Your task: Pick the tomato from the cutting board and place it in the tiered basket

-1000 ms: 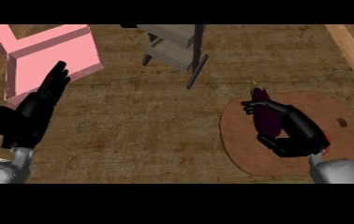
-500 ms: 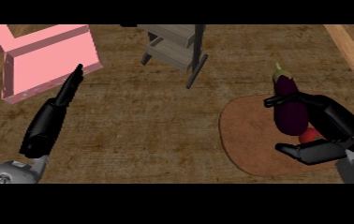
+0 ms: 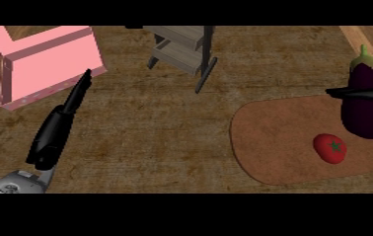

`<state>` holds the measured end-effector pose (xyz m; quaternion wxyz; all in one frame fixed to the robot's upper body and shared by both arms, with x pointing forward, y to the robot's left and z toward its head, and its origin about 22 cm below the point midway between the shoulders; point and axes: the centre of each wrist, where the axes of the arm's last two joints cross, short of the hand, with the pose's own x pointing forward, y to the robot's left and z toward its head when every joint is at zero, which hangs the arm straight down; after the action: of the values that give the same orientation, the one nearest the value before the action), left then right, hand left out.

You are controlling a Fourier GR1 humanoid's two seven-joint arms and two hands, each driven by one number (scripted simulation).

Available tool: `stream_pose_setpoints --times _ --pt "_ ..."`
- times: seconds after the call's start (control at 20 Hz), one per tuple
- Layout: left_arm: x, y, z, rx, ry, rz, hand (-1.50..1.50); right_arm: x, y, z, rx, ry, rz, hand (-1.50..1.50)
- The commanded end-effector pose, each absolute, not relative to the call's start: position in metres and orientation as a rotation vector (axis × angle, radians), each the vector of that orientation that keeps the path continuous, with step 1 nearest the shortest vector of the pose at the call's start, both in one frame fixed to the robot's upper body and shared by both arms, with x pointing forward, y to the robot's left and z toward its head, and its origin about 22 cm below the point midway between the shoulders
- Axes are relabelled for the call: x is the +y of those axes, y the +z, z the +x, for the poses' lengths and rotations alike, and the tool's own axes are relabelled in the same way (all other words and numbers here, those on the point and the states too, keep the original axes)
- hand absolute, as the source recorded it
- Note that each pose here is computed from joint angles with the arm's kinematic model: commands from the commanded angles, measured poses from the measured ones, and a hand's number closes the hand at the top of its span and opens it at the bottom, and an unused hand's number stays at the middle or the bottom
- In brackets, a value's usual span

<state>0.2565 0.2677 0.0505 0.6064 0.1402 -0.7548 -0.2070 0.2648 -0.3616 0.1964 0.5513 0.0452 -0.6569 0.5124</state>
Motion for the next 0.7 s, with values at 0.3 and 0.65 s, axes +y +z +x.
stream_pose_setpoints --times 0.3,0.65 --pt "0.257 0.045 0.239 -1.747 -0.474 0.334 0.0 -0.341 0.268 0.228 -1.214 1.656 -0.435 -1.5" --pt "0.248 0.045 0.247 -1.758 -0.472 0.317 0.0 -0.304 0.241 0.183 -1.205 1.612 -0.495 -1.5"
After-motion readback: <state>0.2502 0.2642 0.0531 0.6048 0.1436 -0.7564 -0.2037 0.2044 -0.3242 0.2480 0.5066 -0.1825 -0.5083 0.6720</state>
